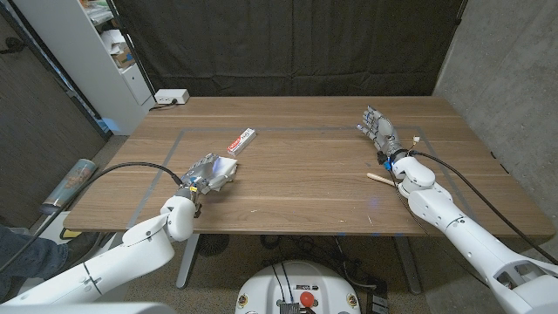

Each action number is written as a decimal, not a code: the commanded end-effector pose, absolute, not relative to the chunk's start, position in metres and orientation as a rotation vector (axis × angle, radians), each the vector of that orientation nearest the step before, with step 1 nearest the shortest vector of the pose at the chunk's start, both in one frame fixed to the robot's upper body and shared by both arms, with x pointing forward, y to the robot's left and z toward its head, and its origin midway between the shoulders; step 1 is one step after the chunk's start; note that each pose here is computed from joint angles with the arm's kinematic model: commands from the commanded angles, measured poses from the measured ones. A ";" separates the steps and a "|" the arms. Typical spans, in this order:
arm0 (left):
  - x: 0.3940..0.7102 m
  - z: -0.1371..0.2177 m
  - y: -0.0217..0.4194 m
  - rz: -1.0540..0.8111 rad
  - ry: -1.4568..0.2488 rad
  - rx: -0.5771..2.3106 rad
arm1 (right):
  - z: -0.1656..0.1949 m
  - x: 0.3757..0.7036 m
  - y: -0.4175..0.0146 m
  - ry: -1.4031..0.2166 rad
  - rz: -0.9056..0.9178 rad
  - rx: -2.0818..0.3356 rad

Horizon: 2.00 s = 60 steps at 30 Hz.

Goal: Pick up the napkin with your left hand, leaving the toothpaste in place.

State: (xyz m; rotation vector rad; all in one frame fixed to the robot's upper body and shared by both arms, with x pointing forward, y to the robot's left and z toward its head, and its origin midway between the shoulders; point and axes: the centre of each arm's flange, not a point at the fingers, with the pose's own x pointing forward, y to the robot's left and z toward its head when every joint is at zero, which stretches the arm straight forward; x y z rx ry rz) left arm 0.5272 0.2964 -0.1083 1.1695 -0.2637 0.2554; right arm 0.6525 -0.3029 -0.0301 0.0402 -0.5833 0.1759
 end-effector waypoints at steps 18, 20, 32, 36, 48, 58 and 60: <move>0.539 -0.111 0.289 0.209 -0.151 1.145 | -0.040 0.657 -0.307 -0.572 0.171 0.054; 0.539 -0.110 0.289 0.204 -0.139 1.147 | -0.040 0.657 -0.307 -0.573 0.170 0.054; 0.540 -0.109 0.290 0.200 -0.117 1.144 | -0.038 0.656 -0.307 -0.574 0.170 0.052; 0.539 -0.108 0.290 0.199 -0.113 1.138 | -0.037 0.655 -0.306 -0.576 0.171 0.051; 0.537 -0.108 0.289 0.248 -0.119 1.109 | -0.035 0.653 -0.303 -0.581 0.176 0.051; 0.534 -0.108 0.289 0.314 -0.167 1.051 | -0.037 0.651 -0.303 -0.581 0.175 0.052; 0.533 -0.107 0.289 0.335 -0.179 1.039 | -0.037 0.650 -0.303 -0.581 0.175 0.052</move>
